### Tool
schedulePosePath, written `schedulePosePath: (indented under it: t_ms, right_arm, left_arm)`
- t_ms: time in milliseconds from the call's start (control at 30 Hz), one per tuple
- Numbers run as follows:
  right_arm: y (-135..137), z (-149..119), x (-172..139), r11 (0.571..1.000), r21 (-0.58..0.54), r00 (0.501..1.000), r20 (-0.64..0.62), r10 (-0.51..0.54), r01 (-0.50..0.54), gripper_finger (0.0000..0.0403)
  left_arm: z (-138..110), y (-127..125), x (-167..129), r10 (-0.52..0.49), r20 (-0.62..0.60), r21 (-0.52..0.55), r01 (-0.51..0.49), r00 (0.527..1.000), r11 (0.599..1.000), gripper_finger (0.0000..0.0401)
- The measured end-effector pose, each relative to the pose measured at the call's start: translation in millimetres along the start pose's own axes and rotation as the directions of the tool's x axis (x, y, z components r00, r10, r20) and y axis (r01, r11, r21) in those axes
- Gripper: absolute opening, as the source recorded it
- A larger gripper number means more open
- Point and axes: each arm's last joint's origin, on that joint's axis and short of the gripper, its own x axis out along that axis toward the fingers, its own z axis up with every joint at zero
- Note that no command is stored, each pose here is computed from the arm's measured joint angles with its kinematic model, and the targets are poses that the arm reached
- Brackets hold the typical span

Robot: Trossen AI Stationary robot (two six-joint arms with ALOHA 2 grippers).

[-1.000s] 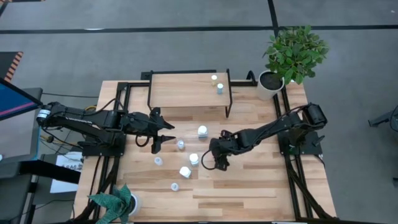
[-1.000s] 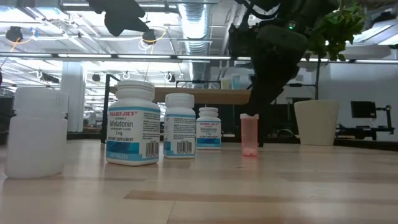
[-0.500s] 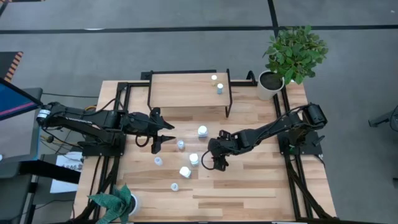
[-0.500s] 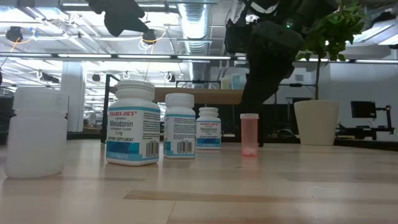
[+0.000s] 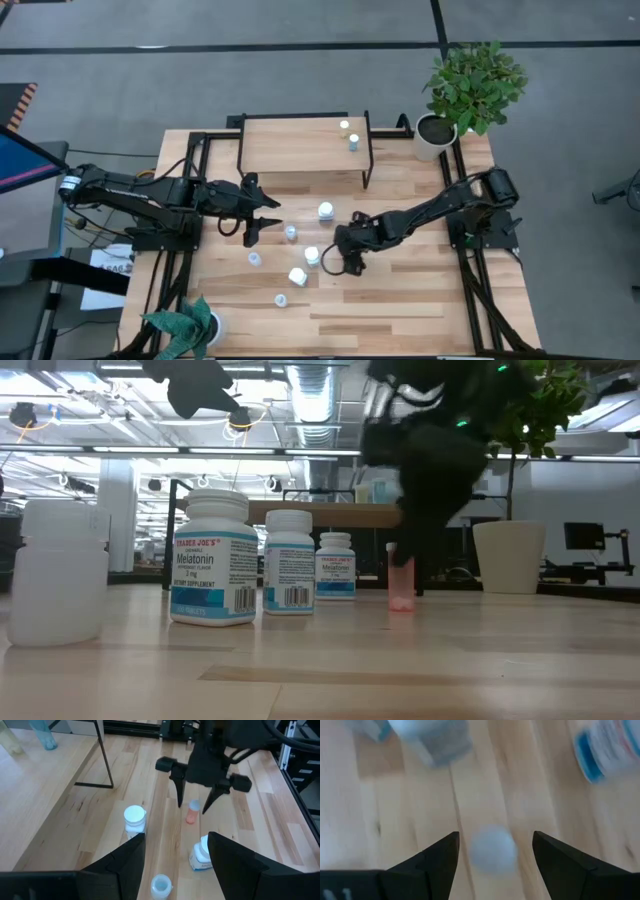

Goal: Pick and place medicine bottles onto shelf by color
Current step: Put the pink pill bottle on the shelf

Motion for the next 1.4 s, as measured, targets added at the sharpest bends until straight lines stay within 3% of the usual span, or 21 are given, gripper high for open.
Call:
schedulePosePath:
  t_ms: [100, 733, 1100, 1300, 1400]
  right_arm:
    - [-1.3, -6.1, 6.3, 0.999, -0.014, 0.997, -0.066, -0.031, 0.030, 0.0276]
    - [-3.7, 2.8, 0.6, 1.000, 0.007, 1.000, -0.020, -0.013, 0.014, 0.0267]
    - [-3.3, 3.7, -0.7, 1.000, 0.008, 0.999, -0.030, -0.015, 0.015, 0.0171]
    - [0.5, 20.6, -14.0, 1.000, 0.011, 1.000, -0.026, -0.014, 0.014, 0.0104]
    - [-0.7, 35.0, -29.8, 0.999, -0.005, 0.998, -0.060, -0.032, 0.032, 0.0097]
  left_arm:
    - [-0.2, -0.1, 0.1, 0.000, -0.002, 0.000, 0.000, 1.000, 1.000, 0.0203]
    - [-2.6, -1.3, 9.8, 0.006, -0.036, 0.003, -0.006, 0.999, 1.000, 0.0203]
    - [-2.4, -1.3, 9.8, 0.006, -0.035, 0.003, -0.006, 0.999, 1.000, 0.0203]
    - [-2.4, -1.3, 9.8, 0.006, -0.035, 0.003, -0.006, 0.999, 1.000, 0.0203]
    - [-2.4, -1.3, 9.8, 0.006, -0.035, 0.004, -0.006, 0.999, 1.000, 0.0203]
